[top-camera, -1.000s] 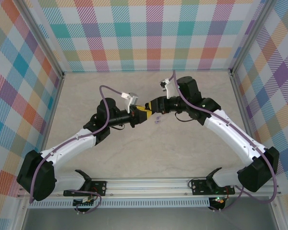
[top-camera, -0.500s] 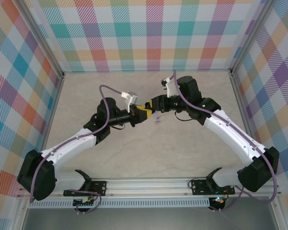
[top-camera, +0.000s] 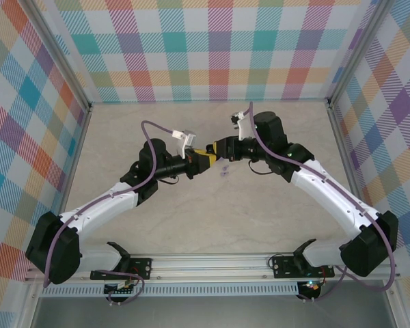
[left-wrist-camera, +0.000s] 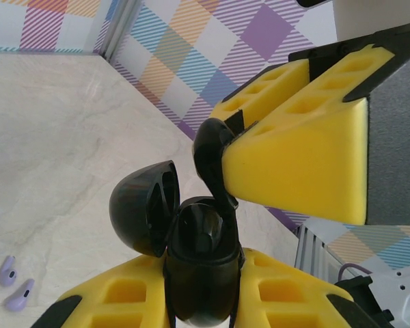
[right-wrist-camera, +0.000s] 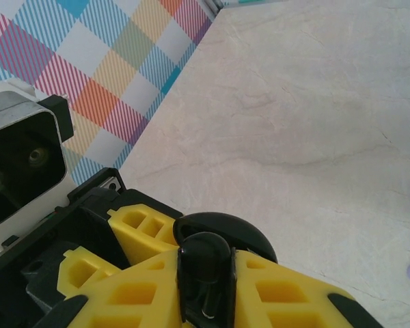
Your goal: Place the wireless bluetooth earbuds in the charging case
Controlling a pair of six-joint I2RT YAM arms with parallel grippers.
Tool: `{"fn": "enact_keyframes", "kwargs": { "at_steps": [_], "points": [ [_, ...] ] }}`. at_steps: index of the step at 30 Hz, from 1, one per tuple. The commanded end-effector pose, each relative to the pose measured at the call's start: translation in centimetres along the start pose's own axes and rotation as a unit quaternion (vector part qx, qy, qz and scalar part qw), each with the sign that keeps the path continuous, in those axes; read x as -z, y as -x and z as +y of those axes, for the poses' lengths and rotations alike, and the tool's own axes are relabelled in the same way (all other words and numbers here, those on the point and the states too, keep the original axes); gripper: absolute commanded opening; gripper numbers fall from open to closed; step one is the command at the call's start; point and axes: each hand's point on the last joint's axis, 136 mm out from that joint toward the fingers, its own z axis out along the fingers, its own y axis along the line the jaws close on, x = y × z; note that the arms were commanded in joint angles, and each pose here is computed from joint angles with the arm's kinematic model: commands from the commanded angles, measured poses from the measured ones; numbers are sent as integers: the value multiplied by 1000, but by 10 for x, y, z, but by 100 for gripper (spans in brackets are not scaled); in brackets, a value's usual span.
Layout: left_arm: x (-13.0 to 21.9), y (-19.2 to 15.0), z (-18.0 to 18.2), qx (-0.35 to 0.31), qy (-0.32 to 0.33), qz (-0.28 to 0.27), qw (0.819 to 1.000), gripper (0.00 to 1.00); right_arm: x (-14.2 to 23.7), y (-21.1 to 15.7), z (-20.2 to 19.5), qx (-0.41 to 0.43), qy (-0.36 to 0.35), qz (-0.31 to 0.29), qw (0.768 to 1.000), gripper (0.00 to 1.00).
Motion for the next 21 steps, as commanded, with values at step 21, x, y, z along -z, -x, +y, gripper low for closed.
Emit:
{"fn": "enact_keyframes", "kwargs": {
  "at_steps": [21],
  "points": [
    [-1, 19, -24, -8, -45, -16, 999, 14, 0, 8, 11, 11, 11, -23, 1000, 21]
  ]
}}
